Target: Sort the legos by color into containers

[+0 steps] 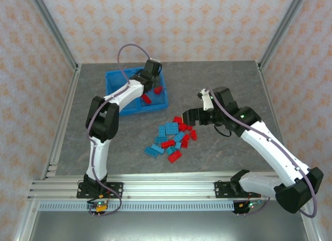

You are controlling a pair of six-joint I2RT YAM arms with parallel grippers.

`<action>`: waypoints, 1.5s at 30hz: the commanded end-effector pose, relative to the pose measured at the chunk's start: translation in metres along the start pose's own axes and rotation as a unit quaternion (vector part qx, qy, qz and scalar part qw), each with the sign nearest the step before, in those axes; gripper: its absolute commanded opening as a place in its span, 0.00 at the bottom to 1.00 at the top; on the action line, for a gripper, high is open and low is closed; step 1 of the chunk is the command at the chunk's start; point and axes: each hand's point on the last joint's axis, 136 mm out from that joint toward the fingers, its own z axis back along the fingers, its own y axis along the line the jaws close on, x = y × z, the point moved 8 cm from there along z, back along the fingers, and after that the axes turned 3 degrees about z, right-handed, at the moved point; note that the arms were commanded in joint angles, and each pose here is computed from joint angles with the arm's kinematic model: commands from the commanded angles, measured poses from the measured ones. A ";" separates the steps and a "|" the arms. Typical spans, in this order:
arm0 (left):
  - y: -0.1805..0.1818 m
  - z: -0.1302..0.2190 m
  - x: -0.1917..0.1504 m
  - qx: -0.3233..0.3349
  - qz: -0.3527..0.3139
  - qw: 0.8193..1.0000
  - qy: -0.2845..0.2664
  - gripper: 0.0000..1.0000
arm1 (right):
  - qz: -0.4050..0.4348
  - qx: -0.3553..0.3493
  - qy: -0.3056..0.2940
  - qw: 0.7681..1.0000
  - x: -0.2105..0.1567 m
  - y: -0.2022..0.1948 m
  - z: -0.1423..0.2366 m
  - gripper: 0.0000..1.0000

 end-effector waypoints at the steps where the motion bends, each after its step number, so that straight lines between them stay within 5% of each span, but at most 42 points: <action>1: 0.006 0.016 0.030 0.002 0.041 0.998 -0.055 0.46 | -0.007 -0.010 -0.018 1.000 0.002 0.000 0.010 0.96; 4: 0.007 0.025 0.030 -0.017 0.050 0.997 -0.059 0.61 | -0.011 -0.008 -0.026 1.000 0.005 0.000 0.006 0.96; 8: 0.014 0.060 0.037 -0.046 0.074 0.992 -0.091 0.68 | -0.022 -0.021 -0.021 0.999 0.011 -0.003 -0.005 0.95; 14: 0.035 0.173 0.036 -0.141 0.100 0.969 -0.177 0.73 | -0.046 0.023 0.043 0.998 0.012 0.006 -0.054 0.90; 18: 0.047 0.253 0.007 -0.193 0.011 0.961 -0.200 0.83 | 0.015 0.028 0.104 0.994 -0.001 0.035 -0.101 0.87; 23: 0.055 0.332 -0.049 -0.258 -0.135 0.940 -0.175 0.99 | 0.046 0.099 0.199 0.974 -0.024 0.078 -0.158 0.70; 27: 0.060 0.371 -0.131 -0.365 -0.316 0.868 -0.114 1.00 | 0.082 0.115 0.255 0.957 -0.044 0.103 -0.184 0.57; 29: 0.067 0.379 -0.166 -0.383 -0.371 0.841 -0.096 1.00 | 0.097 0.116 0.274 0.950 -0.051 0.111 -0.193 0.51; 33: 0.079 0.380 -0.205 -0.357 -0.414 0.831 -0.105 1.00 | 0.131 0.083 0.278 0.948 -0.056 0.117 -0.208 0.45; 45: 0.062 0.356 -0.219 -0.406 -0.433 0.799 -0.094 1.00 | 0.155 -0.005 0.321 0.934 -0.083 0.092 -0.205 0.38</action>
